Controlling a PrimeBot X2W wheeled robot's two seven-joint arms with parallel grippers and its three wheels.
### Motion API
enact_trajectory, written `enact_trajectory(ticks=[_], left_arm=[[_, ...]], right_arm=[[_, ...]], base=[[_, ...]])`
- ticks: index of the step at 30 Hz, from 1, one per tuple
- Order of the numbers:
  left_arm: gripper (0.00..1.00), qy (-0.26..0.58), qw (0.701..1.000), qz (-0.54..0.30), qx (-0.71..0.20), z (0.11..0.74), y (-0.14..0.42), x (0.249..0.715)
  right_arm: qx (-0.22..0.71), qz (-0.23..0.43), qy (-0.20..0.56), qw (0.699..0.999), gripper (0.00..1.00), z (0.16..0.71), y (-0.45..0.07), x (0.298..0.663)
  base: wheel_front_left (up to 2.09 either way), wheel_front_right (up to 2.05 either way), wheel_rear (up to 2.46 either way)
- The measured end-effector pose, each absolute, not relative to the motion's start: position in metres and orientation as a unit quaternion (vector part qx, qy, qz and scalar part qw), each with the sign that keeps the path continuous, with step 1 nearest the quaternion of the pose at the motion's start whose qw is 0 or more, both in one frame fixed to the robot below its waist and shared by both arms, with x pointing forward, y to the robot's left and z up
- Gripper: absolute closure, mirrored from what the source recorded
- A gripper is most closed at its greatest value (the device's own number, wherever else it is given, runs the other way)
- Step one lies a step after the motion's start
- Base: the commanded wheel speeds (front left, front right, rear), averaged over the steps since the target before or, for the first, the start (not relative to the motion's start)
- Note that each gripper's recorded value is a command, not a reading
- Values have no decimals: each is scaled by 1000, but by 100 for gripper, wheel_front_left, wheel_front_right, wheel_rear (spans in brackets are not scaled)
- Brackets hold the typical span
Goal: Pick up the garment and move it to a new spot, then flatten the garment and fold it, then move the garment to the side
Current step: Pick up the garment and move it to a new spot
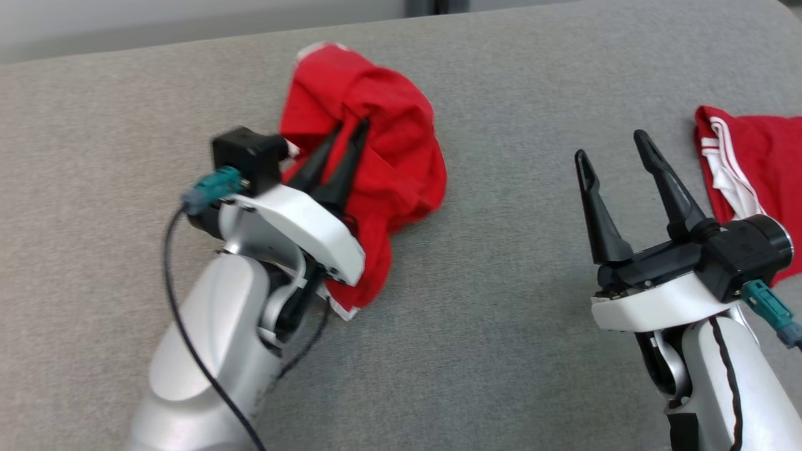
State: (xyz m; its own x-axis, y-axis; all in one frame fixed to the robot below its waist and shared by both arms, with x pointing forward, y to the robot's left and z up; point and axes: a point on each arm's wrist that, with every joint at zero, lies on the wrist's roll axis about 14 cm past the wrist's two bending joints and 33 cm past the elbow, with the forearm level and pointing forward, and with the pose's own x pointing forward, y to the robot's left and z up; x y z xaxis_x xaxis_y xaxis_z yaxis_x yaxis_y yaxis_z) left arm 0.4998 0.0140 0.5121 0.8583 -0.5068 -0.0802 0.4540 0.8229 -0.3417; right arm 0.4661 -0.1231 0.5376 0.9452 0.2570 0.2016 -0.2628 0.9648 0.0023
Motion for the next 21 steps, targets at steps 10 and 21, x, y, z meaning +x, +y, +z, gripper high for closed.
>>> enact_trajectory(ticks=[10,21], left_arm=[[0,153,927,-312,-141,455,-54,480],[0,105,944,-257,-181,478,-24,492]], right_arm=[[1,78,-91,993,0,532,-162,461],[3,89,-99,991,0,539,-153,457]], base=[[0,0,0],[0,0,0]])
